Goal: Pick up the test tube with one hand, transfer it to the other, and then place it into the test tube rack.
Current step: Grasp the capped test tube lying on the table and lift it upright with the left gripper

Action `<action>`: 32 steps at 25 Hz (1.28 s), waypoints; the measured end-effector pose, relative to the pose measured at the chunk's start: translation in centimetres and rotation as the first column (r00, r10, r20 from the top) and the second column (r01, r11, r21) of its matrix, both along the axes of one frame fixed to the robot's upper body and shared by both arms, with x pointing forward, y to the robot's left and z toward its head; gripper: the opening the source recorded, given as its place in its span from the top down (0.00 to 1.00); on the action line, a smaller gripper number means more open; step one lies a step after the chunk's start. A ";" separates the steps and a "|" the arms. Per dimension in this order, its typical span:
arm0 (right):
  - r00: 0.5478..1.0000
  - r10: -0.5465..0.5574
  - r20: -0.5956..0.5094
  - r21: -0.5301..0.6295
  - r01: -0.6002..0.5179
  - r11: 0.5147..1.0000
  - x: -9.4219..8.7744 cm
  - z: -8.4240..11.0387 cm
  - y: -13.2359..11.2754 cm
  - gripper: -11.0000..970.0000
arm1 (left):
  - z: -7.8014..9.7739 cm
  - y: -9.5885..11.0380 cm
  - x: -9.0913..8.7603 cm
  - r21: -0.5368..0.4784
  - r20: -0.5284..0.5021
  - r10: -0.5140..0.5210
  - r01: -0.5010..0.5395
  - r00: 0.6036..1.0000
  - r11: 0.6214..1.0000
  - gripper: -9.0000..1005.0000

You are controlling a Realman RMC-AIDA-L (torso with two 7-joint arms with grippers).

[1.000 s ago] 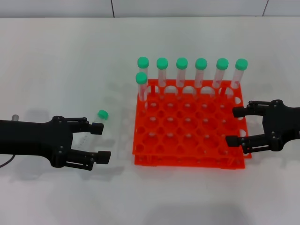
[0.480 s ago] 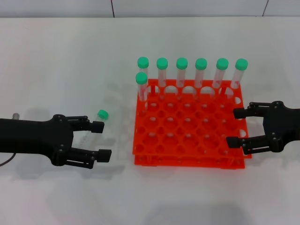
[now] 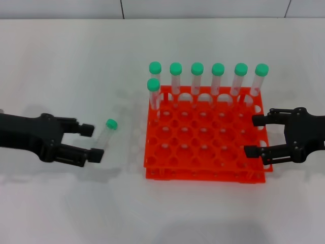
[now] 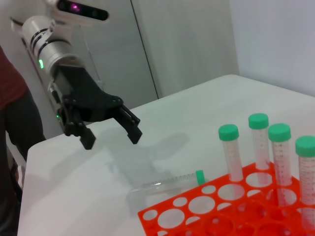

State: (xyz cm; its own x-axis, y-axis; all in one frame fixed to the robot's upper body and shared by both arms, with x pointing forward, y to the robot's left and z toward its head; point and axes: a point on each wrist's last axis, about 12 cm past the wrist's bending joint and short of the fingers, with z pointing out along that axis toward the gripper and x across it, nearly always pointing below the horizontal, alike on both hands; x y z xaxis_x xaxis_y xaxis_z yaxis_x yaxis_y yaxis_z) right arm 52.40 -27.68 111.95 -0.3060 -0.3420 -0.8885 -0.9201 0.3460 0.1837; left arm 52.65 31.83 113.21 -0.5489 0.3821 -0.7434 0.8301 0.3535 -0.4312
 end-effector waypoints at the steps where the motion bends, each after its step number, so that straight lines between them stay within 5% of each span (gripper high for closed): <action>1: 1.000 0.000 0.001 0.002 0.000 1.000 0.0 0.0 0.0 0.11 | 0.4 0.0 0.5 0.029 -0.023 0.001 0.000 1.000 1.000 0.12; 14: 1.000 -0.005 0.011 0.034 0.004 0.999 0.2 0.3 0.3 0.11 | 2.1 -0.2 3.6 0.338 -0.186 0.064 0.003 0.980 0.941 0.12; 20: 1.000 -0.006 0.022 0.048 0.005 0.999 0.4 0.6 0.5 0.11 | 2.0 -0.4 3.7 0.366 -0.202 0.068 0.011 0.977 0.930 0.21; 32: 1.000 -0.009 0.027 0.055 0.008 0.998 0.4 0.7 0.5 0.11 | 1.7 -2.2 5.1 0.500 -0.223 0.102 0.024 0.970 0.866 0.20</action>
State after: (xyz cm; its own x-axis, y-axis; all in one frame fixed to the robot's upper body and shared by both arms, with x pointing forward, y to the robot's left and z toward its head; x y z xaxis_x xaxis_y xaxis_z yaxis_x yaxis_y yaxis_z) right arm 52.81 -27.17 112.67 -0.2845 -0.2898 -0.9138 -0.9220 0.3440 0.1780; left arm 57.72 29.66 114.89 -0.7043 0.6391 -0.3091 0.7082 0.6018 -0.3692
